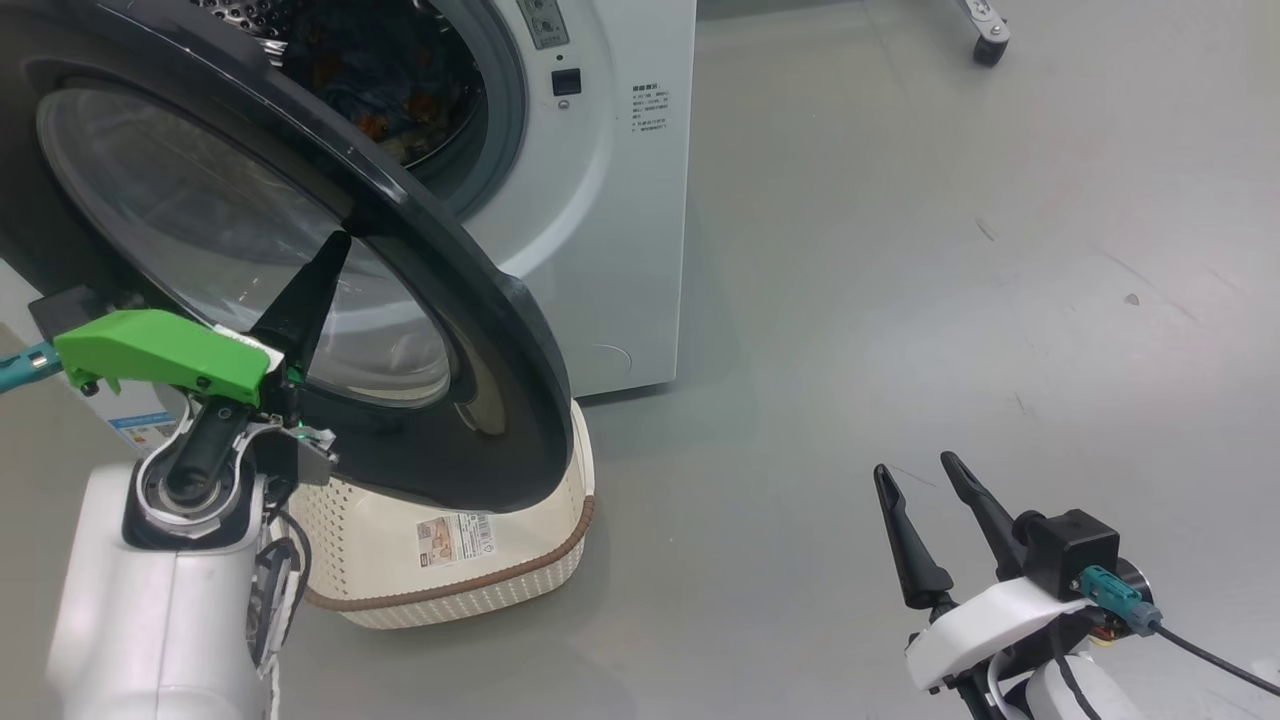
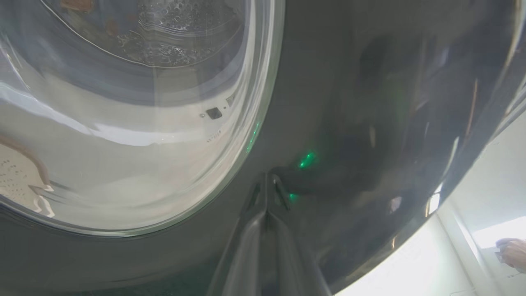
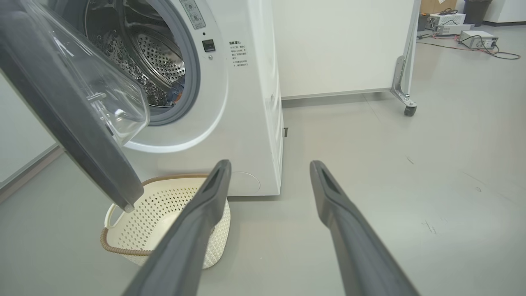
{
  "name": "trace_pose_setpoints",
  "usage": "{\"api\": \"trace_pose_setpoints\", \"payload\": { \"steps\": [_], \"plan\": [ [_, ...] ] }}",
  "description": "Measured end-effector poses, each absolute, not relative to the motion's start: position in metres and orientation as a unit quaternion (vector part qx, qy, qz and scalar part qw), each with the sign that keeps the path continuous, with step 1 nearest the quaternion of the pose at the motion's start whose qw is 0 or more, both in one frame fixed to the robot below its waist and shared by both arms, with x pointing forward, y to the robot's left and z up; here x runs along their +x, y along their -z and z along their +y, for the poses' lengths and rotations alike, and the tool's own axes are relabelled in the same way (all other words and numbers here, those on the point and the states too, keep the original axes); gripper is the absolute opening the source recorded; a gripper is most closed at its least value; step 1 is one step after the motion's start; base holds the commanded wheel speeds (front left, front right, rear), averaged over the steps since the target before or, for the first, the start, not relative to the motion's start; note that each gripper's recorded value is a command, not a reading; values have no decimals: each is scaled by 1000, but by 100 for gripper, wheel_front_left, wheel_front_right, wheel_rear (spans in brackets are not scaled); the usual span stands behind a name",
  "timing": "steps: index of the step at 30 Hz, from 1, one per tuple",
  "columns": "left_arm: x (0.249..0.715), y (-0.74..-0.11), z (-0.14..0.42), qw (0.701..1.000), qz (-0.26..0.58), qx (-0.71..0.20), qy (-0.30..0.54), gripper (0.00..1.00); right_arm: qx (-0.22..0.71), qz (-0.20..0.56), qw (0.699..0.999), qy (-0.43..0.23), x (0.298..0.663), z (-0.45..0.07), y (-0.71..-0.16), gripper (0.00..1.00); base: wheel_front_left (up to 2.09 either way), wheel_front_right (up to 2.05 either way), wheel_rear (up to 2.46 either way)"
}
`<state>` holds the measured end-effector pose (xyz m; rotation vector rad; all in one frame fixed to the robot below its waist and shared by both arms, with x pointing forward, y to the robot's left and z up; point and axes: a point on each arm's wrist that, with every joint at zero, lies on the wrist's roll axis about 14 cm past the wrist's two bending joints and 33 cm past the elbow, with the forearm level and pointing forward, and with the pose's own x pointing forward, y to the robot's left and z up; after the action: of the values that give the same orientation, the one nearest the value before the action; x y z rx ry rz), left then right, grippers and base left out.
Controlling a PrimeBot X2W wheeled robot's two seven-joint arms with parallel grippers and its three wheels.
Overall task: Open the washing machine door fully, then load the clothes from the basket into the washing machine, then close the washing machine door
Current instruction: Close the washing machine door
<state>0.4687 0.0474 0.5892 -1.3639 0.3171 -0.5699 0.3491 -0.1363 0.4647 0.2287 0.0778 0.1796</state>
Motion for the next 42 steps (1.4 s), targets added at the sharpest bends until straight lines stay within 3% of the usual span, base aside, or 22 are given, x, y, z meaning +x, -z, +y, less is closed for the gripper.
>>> {"api": "trace_pose_setpoints", "payload": {
  "steps": [14,32,41,42],
  "plan": [
    [497,-578,48,760,135,-607,189,0,113,39,988,-93,346,-134,-465,100,0,0,0],
    [518,-577,21,773,143,-593,175,0,114,46,989,-80,337,-141,-460,100,0,0,0],
    [515,-580,31,764,126,-610,168,0,114,35,991,-64,341,-154,-466,100,0,0,0],
    [514,-580,33,765,123,-610,165,13,113,35,991,-66,342,-153,-466,100,0,0,0]
  ]
}}
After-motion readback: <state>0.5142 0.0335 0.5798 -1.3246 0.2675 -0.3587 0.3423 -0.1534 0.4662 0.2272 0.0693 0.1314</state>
